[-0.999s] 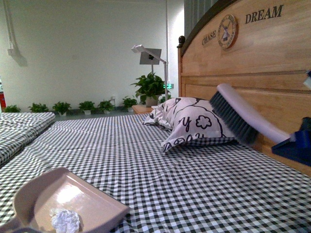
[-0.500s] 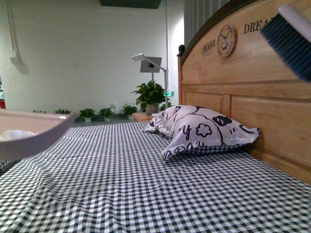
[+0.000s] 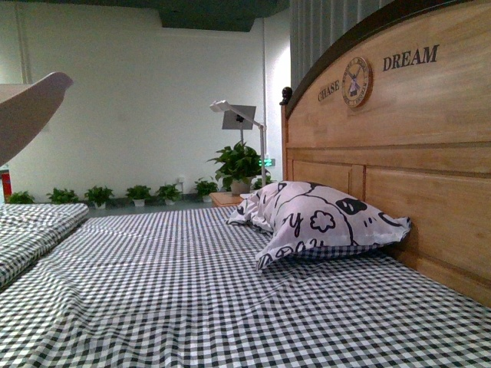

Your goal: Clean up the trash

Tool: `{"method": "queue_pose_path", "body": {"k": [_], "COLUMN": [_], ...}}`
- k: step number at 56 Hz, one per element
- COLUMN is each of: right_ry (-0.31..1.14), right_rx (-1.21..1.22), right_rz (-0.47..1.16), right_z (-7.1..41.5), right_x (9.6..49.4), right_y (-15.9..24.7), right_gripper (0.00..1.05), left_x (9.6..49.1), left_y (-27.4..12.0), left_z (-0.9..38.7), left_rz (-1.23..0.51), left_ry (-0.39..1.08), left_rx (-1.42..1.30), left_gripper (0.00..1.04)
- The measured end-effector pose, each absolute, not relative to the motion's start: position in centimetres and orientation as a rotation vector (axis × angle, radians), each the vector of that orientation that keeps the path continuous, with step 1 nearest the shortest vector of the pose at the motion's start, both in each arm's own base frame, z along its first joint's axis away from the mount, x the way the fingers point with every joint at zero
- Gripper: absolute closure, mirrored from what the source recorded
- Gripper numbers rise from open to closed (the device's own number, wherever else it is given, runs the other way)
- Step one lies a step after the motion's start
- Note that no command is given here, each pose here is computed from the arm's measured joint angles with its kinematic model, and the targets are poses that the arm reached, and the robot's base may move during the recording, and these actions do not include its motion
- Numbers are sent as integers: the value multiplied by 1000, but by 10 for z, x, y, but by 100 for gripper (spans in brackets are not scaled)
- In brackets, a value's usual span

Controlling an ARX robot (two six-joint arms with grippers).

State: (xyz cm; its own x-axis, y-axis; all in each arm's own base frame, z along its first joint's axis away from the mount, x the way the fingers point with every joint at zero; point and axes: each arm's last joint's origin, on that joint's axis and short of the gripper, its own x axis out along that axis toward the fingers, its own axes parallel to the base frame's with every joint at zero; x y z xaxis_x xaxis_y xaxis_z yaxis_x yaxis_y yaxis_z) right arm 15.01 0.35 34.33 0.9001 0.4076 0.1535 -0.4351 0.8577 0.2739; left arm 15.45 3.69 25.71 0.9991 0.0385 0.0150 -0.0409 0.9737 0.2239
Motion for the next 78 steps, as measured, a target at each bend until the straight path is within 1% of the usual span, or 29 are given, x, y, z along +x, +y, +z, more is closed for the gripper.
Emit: {"method": "queue_pose_path", "body": {"k": [7,14,23,32,78], "right_ry": [-114,-132,-114,-89,-87], "right_rx": [323,333,337,325,306], "right_rz": [457,447,419,351,347], "right_z": [339,337,331,327,326], "right_x": [131,119,119,121,121], "right_y": [16,19,18,15,14], "right_gripper": [84,84,84,84,84], "left_x": [135,126,119,118,118], "left_y": [30,27,24,22,22], "left_z": [251,247,244,241,240], "left_rz": [-2,-13,-39,-67,-69], "left_ry": [-25,-24,-30,-9,-9], "left_rx": [224,212,199,178,170], "left_gripper": [78,78,78,78,78]}}
